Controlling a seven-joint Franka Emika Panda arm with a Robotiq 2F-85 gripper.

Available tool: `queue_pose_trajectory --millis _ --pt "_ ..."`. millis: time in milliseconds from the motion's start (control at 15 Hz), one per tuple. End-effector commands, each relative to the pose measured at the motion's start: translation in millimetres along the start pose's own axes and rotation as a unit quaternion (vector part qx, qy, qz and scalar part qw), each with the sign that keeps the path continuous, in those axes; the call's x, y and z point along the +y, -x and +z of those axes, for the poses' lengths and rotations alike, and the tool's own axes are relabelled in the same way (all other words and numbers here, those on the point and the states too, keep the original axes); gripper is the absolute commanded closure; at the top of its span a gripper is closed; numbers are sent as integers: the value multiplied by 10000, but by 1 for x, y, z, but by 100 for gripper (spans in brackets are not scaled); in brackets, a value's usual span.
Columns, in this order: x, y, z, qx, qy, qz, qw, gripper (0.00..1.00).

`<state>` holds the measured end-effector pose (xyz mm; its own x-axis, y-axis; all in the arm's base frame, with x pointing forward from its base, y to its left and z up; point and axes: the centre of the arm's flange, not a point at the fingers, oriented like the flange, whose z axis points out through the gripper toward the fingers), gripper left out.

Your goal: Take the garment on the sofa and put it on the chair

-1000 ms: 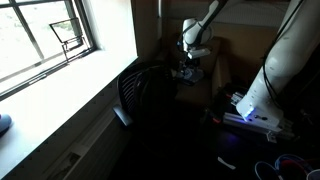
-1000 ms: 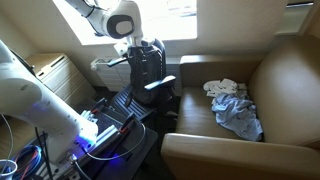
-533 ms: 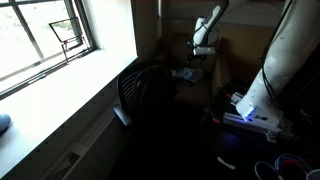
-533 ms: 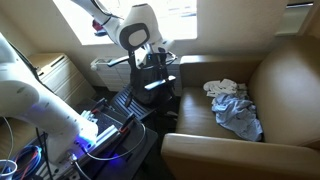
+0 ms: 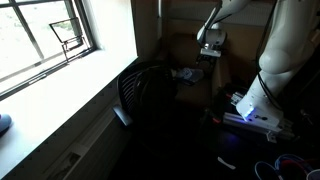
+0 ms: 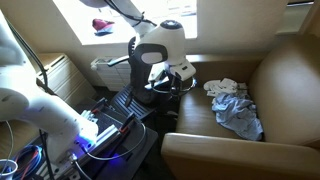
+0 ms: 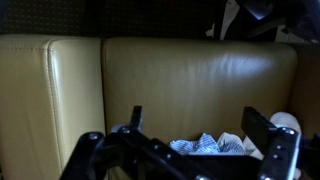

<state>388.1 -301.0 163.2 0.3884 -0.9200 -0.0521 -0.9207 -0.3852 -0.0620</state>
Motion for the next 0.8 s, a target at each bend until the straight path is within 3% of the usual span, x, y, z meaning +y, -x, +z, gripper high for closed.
queue_pose_trajectory --millis 0,67,200,400,733 --pt "-2 4 2 216 25 155 9996 0" --pt "-20 -11 14 242 53 772 9967 0" --pt "-46 -52 55 275 -62 1328 9907 0" --pt "-68 -86 82 429 -354 2149 9751 0" --pt "-87 -157 117 1399 -906 2937 9412 0"
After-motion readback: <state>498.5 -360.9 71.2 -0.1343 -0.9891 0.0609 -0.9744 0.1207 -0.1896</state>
